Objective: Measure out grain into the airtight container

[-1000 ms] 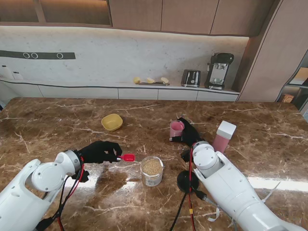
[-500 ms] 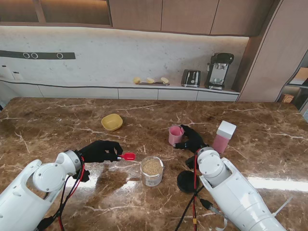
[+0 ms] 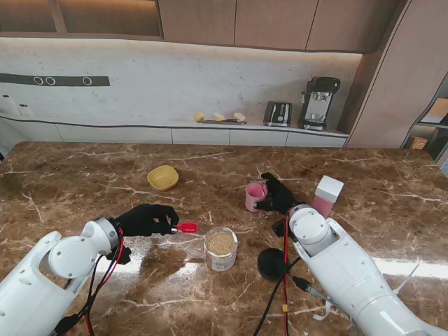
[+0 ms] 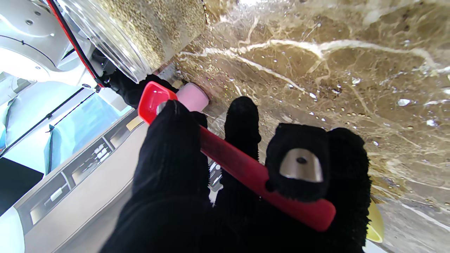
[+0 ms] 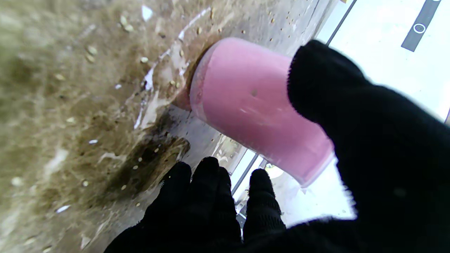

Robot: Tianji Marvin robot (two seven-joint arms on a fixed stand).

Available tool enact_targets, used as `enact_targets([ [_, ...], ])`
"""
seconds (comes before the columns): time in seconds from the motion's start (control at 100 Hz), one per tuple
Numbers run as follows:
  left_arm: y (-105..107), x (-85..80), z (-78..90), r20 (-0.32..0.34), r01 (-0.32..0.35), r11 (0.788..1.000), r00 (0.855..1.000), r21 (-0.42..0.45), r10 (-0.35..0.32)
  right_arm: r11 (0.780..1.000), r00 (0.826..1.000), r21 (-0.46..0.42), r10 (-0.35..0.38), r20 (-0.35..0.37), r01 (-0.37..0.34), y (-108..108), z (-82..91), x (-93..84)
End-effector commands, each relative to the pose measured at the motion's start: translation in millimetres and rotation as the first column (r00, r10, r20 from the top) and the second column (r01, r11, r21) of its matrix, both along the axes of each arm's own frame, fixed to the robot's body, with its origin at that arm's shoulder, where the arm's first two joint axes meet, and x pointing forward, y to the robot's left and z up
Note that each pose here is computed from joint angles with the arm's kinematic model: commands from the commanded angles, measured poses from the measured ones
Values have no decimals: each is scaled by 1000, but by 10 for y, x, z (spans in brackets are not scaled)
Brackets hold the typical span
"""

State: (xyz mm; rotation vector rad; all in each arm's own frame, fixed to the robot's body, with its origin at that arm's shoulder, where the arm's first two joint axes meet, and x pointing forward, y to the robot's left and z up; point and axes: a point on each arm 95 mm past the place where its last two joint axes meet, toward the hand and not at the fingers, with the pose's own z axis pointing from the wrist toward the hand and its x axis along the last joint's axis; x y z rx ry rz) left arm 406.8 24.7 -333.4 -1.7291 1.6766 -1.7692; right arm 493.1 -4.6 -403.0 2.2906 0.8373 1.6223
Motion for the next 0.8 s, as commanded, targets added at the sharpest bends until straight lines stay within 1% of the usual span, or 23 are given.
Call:
enact_targets([
  [0.0, 1, -23, -26, -13, -1, 1000, 1000, 7, 1, 1000, 991, -17, -5, -136, 3, -90, -448, -238],
  [0.17, 10, -24, -20, -17, 0, 1000, 1000, 13, 1, 1000, 987, -1, 19, -159, -19, -93, -548, -256],
  [0.31, 12, -27, -20, -16, 0, 1000, 1000, 15, 0, 1000, 983, 10, 23, -184, -21, -114, -596, -268],
  [0.64, 6, -26, -32, -15, -1, 1000, 1000, 10, 2, 999, 973, 33, 41, -226, -35, -134, -637, -296],
  [0.79, 6, -24, -32, -14, -2, 1000, 1000, 9, 2, 998, 972, 43, 45, -230, -36, -127, -642, -300],
])
